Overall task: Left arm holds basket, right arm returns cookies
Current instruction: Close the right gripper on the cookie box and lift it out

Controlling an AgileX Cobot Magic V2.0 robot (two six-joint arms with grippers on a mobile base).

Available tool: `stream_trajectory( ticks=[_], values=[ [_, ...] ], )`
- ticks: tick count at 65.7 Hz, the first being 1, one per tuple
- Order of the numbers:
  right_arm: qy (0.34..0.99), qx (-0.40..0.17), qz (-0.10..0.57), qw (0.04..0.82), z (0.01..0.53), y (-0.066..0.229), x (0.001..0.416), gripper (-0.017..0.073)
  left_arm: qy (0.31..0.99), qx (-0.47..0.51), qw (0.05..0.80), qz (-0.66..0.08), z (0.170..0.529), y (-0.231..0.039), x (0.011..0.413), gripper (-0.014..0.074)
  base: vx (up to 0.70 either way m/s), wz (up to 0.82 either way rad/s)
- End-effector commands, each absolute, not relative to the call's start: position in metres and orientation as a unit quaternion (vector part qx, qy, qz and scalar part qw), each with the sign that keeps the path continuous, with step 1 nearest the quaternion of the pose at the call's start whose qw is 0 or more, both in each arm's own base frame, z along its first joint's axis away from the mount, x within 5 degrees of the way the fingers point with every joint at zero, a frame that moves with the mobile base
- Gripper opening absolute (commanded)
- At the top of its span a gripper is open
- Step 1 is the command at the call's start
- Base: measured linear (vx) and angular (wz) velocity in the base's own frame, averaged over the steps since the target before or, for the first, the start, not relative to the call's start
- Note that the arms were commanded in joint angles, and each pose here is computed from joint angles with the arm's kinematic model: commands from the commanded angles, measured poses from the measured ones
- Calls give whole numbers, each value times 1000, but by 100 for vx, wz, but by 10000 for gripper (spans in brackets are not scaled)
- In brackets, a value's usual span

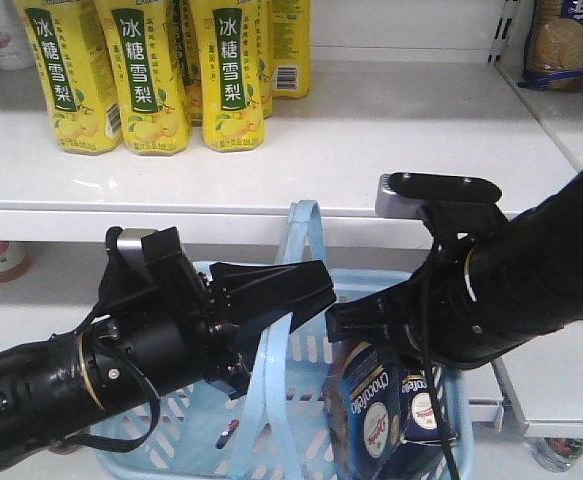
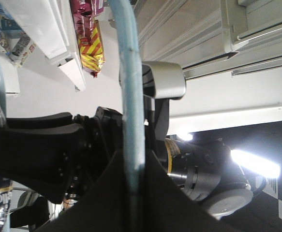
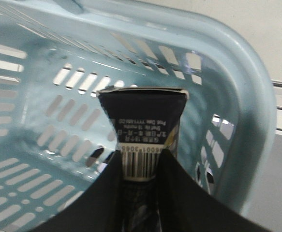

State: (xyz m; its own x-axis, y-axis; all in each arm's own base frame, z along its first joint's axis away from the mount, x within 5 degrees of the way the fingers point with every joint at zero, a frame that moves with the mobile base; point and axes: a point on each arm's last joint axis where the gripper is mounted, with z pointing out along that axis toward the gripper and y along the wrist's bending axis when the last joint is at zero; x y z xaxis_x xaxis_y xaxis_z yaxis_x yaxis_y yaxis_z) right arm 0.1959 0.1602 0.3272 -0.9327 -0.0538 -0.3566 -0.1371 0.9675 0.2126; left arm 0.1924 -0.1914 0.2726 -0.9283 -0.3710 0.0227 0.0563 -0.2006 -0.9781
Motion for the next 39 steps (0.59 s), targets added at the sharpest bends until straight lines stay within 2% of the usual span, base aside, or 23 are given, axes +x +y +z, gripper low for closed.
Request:
stream_trajectory(
  ticks=[1, 39],
  values=[
    [960, -46, 149, 232, 352, 154, 192, -10, 540, -147, 181, -809, 302, -182, 201, 0, 0, 0],
    [933, -38, 216, 285, 391, 129, 157, -10, 540, -147, 181, -809, 302, -182, 201, 0, 0, 0]
  ],
)
